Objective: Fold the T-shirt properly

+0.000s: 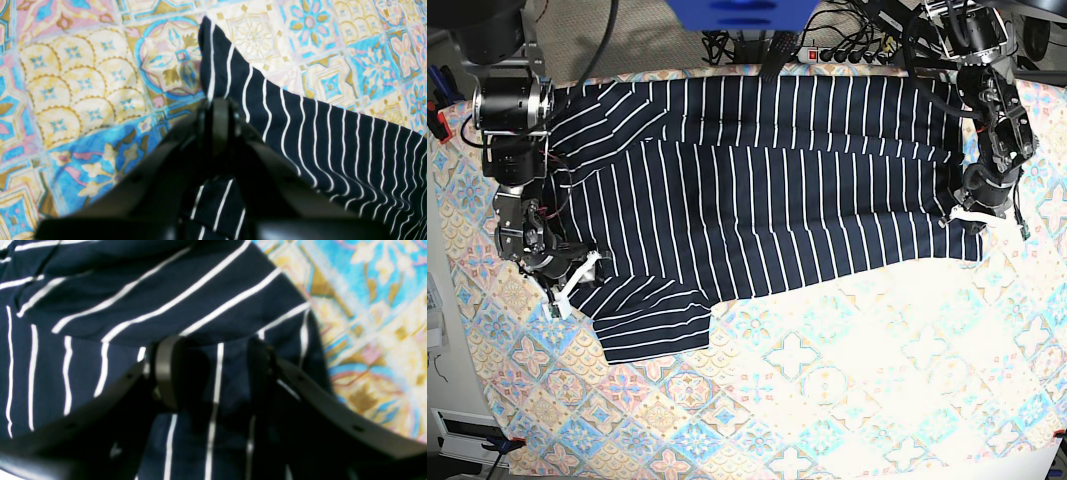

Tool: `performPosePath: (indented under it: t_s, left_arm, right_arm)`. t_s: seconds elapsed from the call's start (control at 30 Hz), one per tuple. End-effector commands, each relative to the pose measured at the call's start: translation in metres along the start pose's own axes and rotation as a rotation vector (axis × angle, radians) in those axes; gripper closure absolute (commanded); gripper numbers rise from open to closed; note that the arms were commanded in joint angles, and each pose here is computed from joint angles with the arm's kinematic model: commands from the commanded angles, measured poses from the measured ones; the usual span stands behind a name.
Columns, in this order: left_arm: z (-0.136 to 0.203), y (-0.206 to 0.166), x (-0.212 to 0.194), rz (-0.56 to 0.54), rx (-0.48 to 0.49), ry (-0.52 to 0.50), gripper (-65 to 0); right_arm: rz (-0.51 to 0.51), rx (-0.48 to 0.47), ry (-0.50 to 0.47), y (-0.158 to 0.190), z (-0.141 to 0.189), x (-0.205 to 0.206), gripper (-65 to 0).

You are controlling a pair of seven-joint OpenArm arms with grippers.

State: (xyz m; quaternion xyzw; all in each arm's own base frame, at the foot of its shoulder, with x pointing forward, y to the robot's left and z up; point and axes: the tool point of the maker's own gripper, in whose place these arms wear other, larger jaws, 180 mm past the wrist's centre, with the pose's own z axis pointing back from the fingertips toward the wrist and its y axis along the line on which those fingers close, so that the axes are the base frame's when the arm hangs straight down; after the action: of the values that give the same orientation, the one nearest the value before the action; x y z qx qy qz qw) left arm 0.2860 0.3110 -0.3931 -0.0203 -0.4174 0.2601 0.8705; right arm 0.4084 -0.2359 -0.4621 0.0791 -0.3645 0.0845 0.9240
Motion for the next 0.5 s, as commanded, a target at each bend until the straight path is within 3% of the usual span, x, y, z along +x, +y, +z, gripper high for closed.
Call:
performPosePath:
  t_s: [0.0, 0.47]
  left_arm:
    - [0.002, -0.002, 0.019, -0.011, -0.008, -0.054, 0.0]
    - [0.002, -0.003, 0.021, -0.01, -0.01, -0.06, 0.0]
  right_arm:
    - [0.018, -0.014, -0.098, -0.009, 0.008, 0.041, -28.5]
    - [0.038, -0.051, -0.134, -0.021, 0.017, 0.045, -28.5]
